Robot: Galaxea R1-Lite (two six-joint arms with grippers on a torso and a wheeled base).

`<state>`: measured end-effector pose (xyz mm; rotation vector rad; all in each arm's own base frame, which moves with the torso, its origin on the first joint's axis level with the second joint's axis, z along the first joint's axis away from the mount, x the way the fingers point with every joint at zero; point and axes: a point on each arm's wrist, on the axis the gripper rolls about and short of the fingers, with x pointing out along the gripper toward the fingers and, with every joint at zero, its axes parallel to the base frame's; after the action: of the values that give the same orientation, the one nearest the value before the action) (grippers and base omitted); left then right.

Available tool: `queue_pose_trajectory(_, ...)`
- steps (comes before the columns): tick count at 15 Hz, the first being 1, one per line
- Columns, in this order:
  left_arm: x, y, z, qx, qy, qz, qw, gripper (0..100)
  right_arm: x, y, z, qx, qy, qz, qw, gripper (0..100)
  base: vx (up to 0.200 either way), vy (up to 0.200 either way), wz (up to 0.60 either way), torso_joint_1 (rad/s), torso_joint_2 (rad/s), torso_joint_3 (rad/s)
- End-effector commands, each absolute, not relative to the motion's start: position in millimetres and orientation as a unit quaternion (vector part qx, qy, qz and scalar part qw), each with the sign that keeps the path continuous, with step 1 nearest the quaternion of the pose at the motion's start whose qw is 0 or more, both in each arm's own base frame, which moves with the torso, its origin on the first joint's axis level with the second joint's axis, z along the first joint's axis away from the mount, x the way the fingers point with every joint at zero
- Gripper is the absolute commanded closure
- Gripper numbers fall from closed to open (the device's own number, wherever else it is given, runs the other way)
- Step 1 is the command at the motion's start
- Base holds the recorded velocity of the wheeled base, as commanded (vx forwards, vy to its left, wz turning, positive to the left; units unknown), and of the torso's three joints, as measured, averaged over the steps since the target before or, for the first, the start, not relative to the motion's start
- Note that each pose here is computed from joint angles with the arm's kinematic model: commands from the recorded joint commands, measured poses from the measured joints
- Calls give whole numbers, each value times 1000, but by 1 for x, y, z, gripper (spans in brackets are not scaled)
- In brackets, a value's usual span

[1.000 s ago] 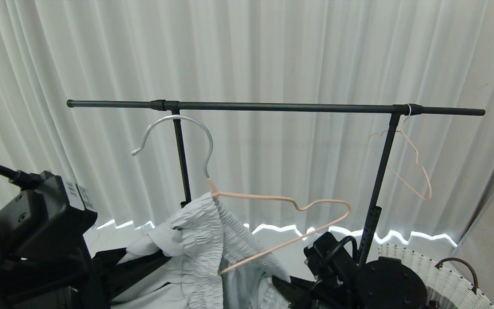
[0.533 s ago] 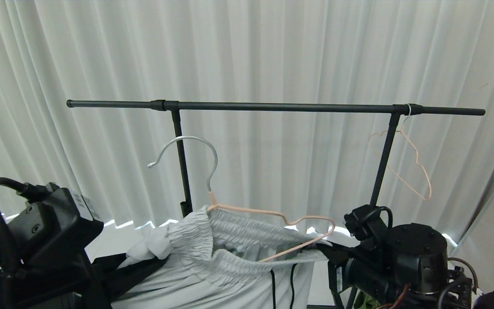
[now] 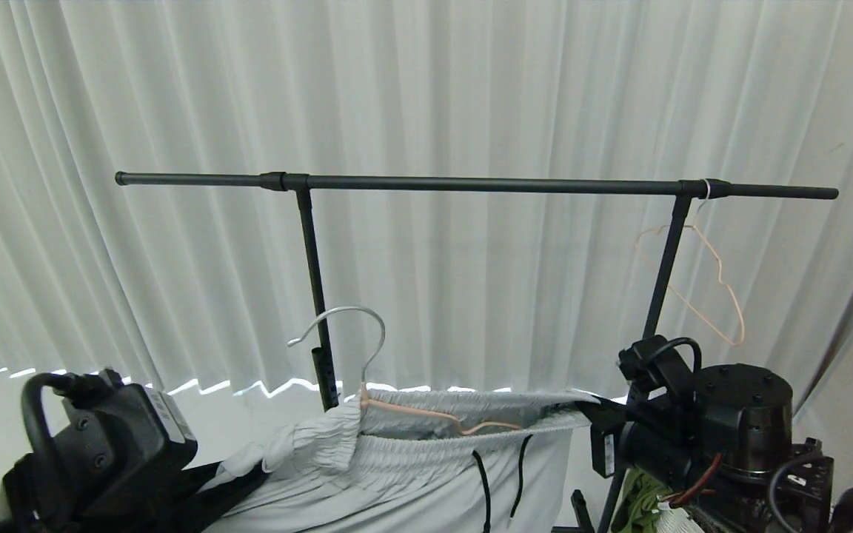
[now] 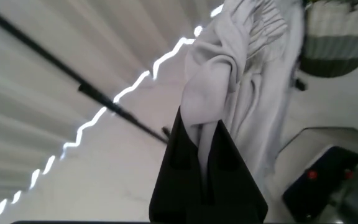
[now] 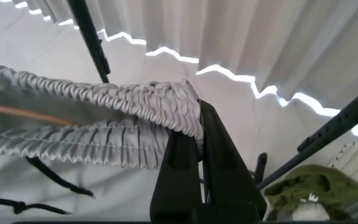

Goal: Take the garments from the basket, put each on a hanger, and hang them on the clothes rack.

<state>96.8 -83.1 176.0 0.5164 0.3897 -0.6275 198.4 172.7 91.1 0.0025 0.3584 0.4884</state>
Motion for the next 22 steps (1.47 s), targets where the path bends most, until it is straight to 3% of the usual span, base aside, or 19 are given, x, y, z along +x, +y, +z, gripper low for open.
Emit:
queue_pose_trajectory(1,103,-87,164,274,220,-275,895,100,191,173,102,-3,159,261,952,100,0,0,0,0,0,0)
queue_pose_trajectory(4,106,-90,164,273,223,-269,896,100,169,177,116,-25,171,304,937,100,0,0,0,0,0,0)
queue_pose_trajectory(10,106,-94,172,233,177,-275,916,100,101,203,164,-63,186,444,874,100,0,0,0,0,0,0)
queue_pose_trajectory(11,105,-95,173,231,172,-280,916,100,95,208,168,-63,182,458,868,0,0,0,0,0,0,0)
queue_pose_trajectory(17,90,-89,179,214,140,-325,910,100,87,207,169,-75,190,469,859,0,0,0,0,0,0,0)
queue_pose_trajectory(22,73,-76,173,198,119,-388,892,100,81,179,179,-107,212,469,851,0,0,0,0,0,0,0)
